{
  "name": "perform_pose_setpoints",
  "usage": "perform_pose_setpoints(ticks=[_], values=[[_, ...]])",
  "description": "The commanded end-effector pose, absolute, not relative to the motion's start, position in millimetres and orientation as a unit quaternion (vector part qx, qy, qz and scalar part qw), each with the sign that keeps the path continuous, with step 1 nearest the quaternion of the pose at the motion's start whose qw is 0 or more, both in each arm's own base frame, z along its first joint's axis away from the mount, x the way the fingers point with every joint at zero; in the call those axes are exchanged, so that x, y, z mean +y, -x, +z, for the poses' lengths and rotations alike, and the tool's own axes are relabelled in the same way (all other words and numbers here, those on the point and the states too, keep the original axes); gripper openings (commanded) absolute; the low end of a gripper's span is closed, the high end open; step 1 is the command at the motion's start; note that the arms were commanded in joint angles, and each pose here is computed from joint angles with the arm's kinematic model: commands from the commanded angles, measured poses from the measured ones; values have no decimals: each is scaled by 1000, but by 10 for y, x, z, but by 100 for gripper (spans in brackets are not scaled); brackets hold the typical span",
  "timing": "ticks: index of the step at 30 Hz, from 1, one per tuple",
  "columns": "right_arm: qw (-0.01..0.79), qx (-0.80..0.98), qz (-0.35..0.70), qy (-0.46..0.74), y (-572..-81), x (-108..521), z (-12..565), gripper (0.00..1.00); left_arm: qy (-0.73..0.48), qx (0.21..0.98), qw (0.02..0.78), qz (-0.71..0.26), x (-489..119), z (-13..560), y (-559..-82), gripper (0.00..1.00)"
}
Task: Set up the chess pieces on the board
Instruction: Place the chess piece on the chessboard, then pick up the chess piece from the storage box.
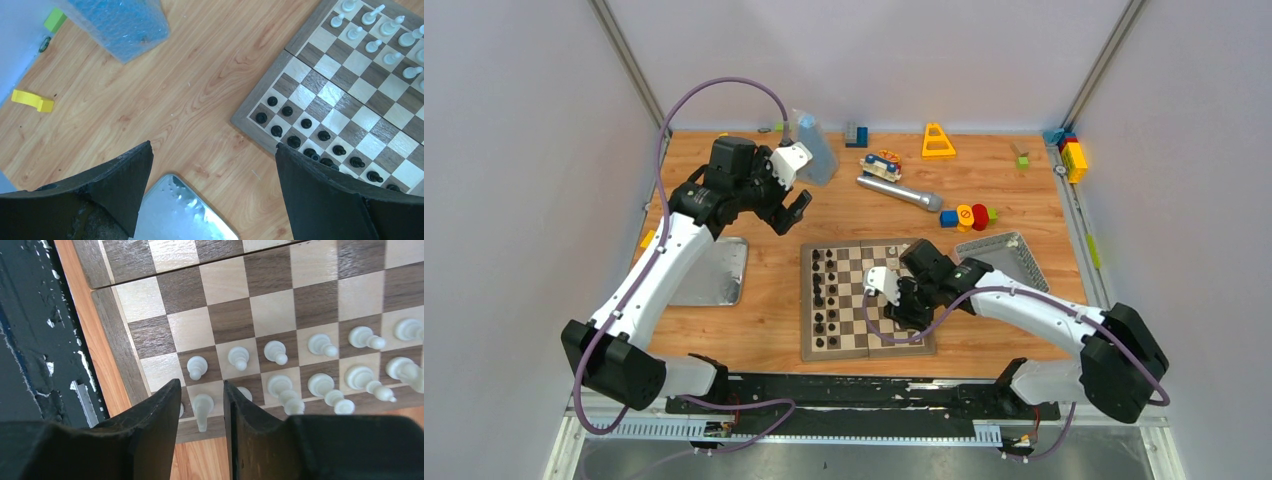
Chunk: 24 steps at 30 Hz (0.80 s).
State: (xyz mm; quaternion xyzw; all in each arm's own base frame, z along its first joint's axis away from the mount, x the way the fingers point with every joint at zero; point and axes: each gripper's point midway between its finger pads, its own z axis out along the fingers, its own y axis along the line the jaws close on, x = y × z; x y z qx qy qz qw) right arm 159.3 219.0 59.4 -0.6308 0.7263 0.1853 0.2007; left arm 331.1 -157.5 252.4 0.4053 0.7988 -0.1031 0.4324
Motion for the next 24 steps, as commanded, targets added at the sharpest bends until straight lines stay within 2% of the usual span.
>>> perform_pose_setpoints(ticks=[1,7,13,18,24], values=[[261,711,198,623,-1692,2343,1062,39,-399,784,462,-111,-1592,2709,-3308,100],[326,734,180,568,-1947,2196,1468,43,-399,782,464,-114,-1599,2749,-3291,100],[382,799,111,451,-2475,1452,1700,46,-403,781,460,-125,-1625,2778,-3243,100],[371,828,7,421,-2764,703,1647,44,-421,774,450,-145,-1691,2763,-3180,100],[315,821,-71,470,-2968,107,1442,40,-445,763,437,-170,-1773,2684,-3110,100]])
